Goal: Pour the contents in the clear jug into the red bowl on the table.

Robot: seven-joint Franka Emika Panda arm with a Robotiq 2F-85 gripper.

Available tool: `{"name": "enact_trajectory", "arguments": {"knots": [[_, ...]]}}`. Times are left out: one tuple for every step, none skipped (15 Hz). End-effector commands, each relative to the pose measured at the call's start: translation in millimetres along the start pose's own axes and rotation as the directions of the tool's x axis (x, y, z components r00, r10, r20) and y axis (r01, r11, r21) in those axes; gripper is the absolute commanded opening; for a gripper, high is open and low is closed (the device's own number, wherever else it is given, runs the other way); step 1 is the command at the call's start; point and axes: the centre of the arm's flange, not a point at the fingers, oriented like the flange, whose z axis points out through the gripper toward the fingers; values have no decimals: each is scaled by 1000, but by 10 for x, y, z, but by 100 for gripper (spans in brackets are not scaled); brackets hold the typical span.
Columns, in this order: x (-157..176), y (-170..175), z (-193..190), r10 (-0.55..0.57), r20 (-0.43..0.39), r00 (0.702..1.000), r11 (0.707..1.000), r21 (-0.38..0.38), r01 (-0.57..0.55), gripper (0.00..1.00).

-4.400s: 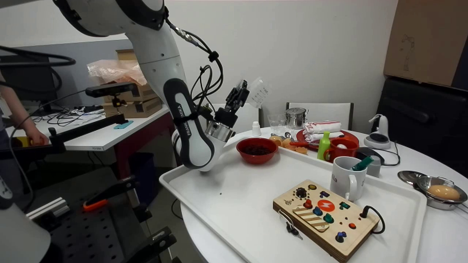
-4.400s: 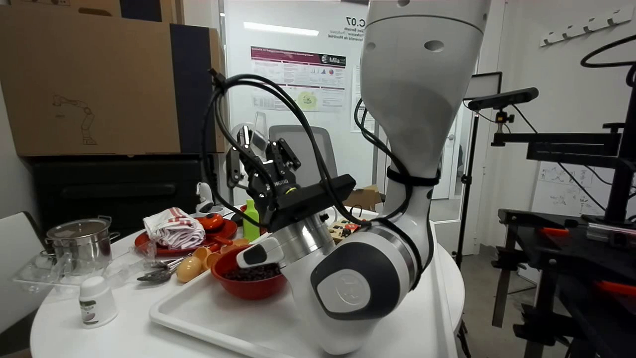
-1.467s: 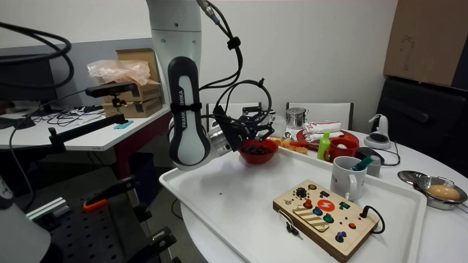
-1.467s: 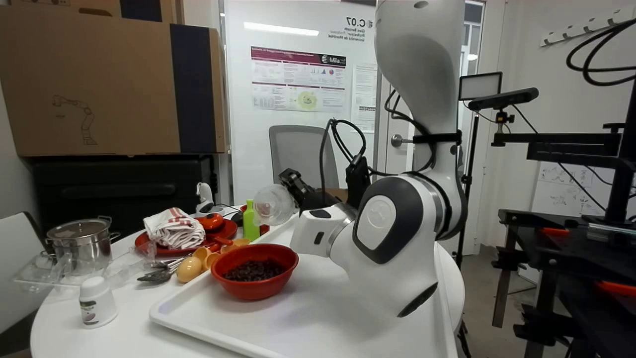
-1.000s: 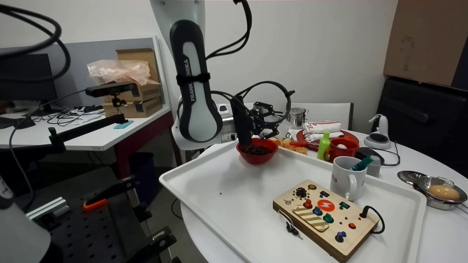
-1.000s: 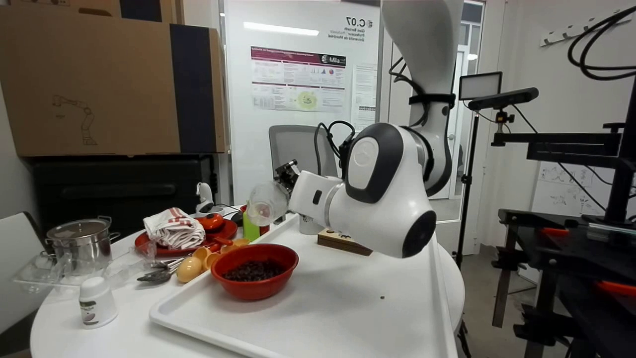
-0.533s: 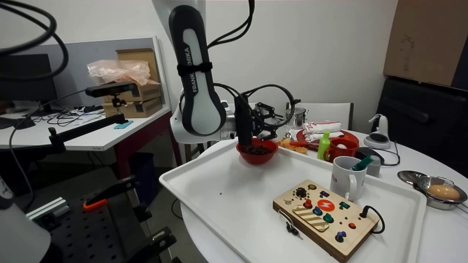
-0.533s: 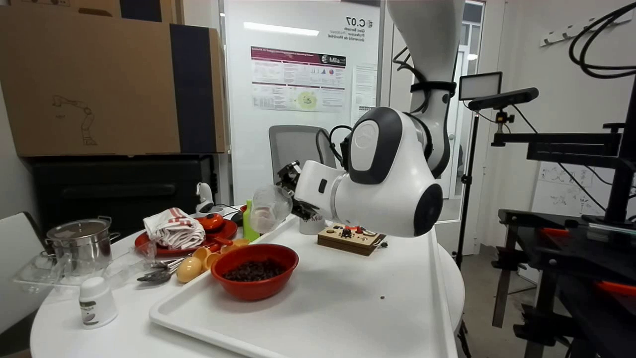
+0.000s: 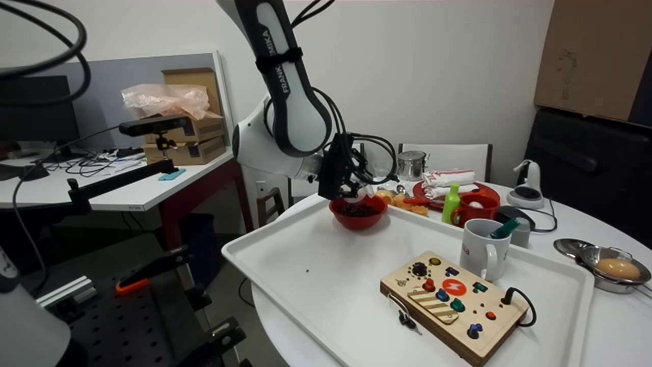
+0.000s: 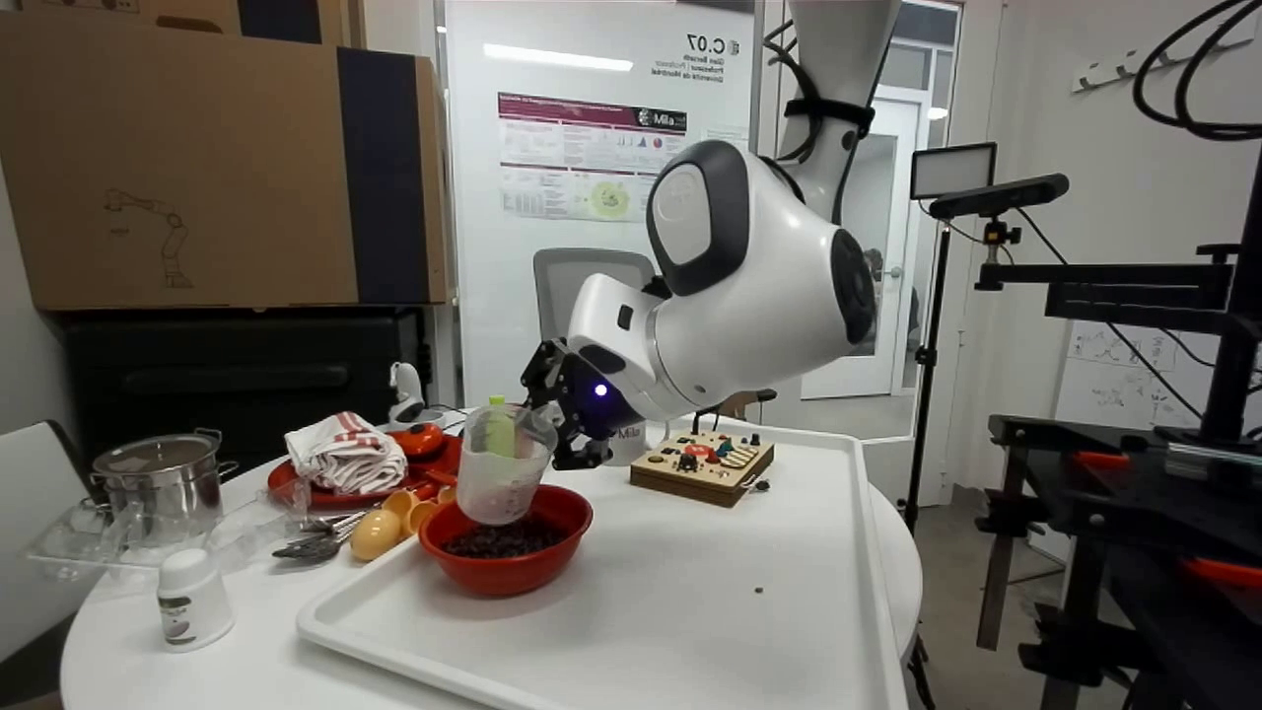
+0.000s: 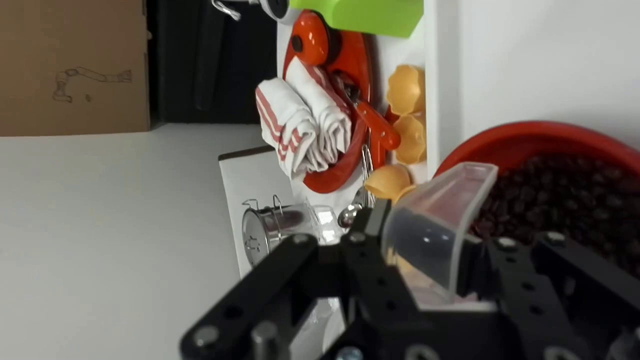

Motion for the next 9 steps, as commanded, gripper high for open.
{"name": "enact_trajectory", "arguments": {"knots": [[-209, 208, 73, 75, -68, 995, 994, 79, -69, 10], [-173, 265, 78, 85, -78, 993, 992, 101, -77, 10], [-166, 314, 86, 110, -85, 990, 988, 120, -100, 10], [-171, 371, 104, 142, -74, 987, 983, 128, -132, 11], [-204, 426, 122, 174, -59, 983, 978, 130, -165, 10], [-277, 477, 138, 197, -41, 980, 974, 123, -191, 11], [-365, 520, 151, 218, -27, 976, 970, 114, -214, 10], [-439, 543, 163, 229, -13, 973, 968, 104, -227, 10], [-498, 557, 169, 235, -2, 972, 968, 89, -234, 10]]}}
